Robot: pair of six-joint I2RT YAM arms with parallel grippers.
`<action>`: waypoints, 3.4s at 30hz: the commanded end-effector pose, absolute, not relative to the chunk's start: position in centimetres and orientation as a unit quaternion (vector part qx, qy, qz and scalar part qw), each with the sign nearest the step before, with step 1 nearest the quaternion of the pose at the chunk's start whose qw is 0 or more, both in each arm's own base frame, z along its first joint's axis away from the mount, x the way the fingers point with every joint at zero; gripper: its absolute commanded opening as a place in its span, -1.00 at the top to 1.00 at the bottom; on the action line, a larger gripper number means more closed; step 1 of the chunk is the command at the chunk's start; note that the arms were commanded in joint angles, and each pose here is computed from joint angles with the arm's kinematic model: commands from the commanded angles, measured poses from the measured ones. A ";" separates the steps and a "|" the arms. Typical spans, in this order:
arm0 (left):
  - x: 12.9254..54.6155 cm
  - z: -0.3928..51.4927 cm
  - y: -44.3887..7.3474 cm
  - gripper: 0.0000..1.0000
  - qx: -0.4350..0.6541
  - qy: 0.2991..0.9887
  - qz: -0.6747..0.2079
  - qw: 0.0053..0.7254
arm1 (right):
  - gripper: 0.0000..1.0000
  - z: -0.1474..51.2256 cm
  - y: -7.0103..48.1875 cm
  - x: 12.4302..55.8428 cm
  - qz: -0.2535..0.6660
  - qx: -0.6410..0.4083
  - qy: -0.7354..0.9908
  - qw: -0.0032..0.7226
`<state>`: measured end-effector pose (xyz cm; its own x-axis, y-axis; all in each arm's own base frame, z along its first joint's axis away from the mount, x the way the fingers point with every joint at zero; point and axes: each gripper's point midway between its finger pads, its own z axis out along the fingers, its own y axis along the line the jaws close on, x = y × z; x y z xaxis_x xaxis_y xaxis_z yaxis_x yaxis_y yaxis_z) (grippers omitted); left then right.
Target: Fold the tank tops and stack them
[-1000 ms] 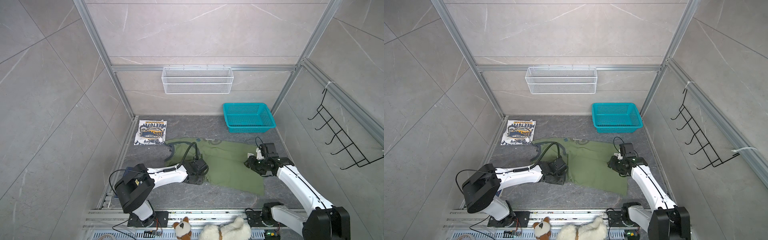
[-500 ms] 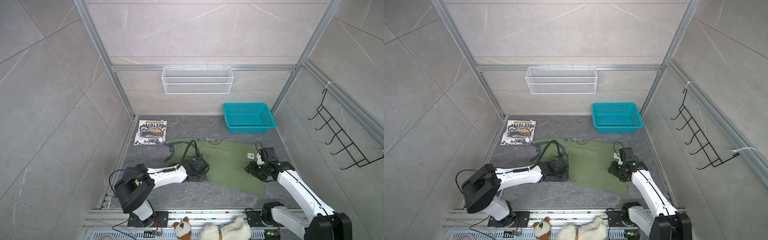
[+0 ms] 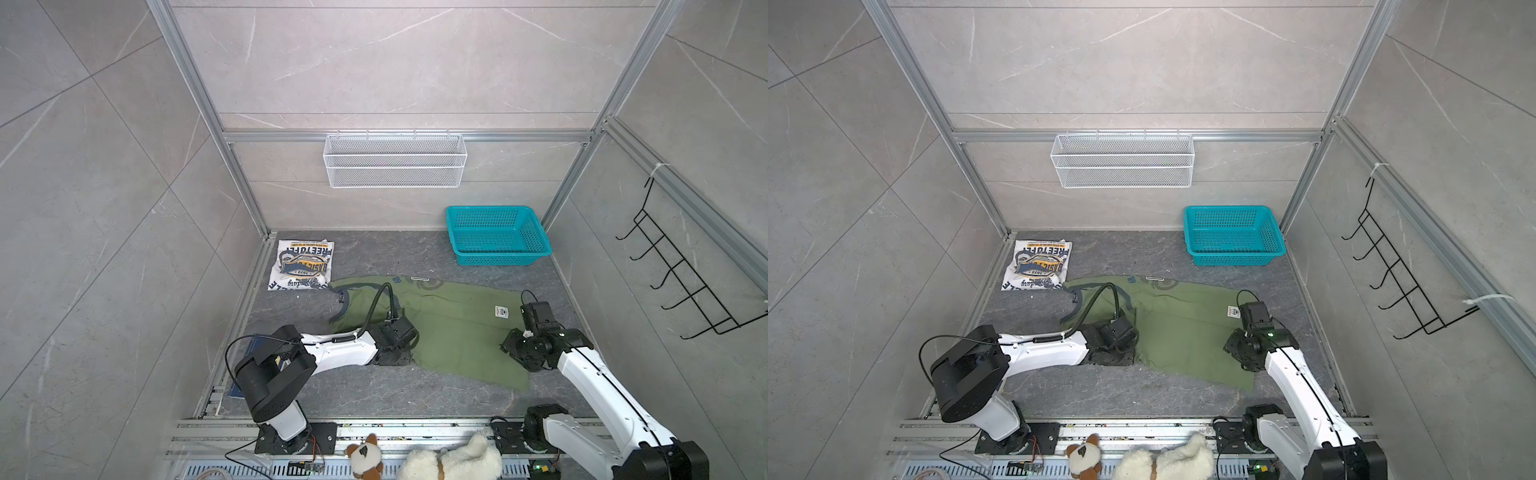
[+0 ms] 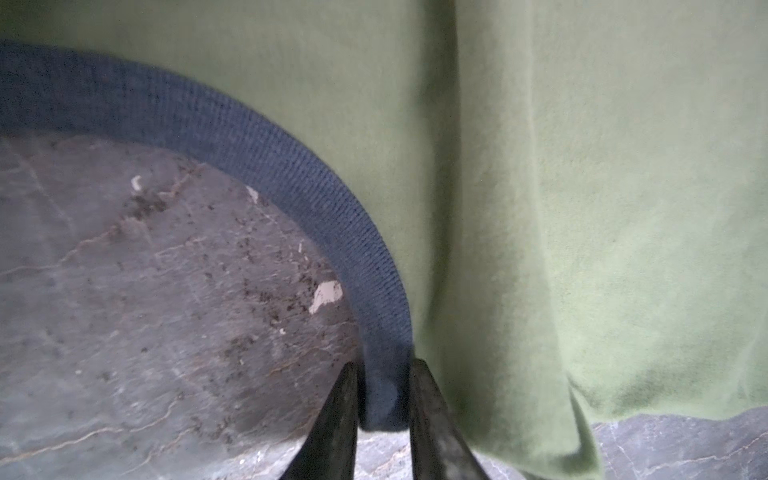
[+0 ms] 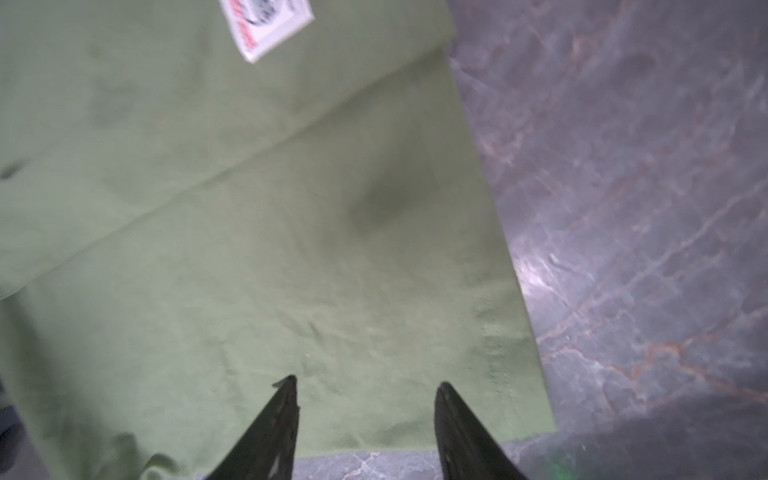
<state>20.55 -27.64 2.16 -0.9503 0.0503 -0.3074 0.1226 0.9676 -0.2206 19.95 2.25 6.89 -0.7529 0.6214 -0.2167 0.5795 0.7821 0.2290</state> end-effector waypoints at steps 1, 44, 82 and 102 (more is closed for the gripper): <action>21.1 2.0 -26.3 0.65 0.031 0.981 -0.099 0.164 | -0.10 5.4 1.8 17.9 0.054 0.365 0.923 0.105; 23.0 7.1 -22.8 1.00 0.003 0.963 -0.116 0.242 | 0.51 0.7 6.0 14.5 -0.024 0.383 0.922 0.058; 35.5 11.8 -27.4 1.00 -0.024 0.962 -0.083 0.259 | 0.82 8.8 3.5 34.2 -0.008 0.217 0.961 0.171; 43.3 9.0 -26.6 0.15 -0.042 0.970 -0.062 0.232 | -0.02 9.9 0.3 38.5 -0.059 0.220 0.955 0.189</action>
<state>42.64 -27.41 7.08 -0.8973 -0.1324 -0.4212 -0.0684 0.9841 -0.1637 38.88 0.99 7.98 -0.8313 0.4253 -0.3578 0.4539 0.8910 0.0045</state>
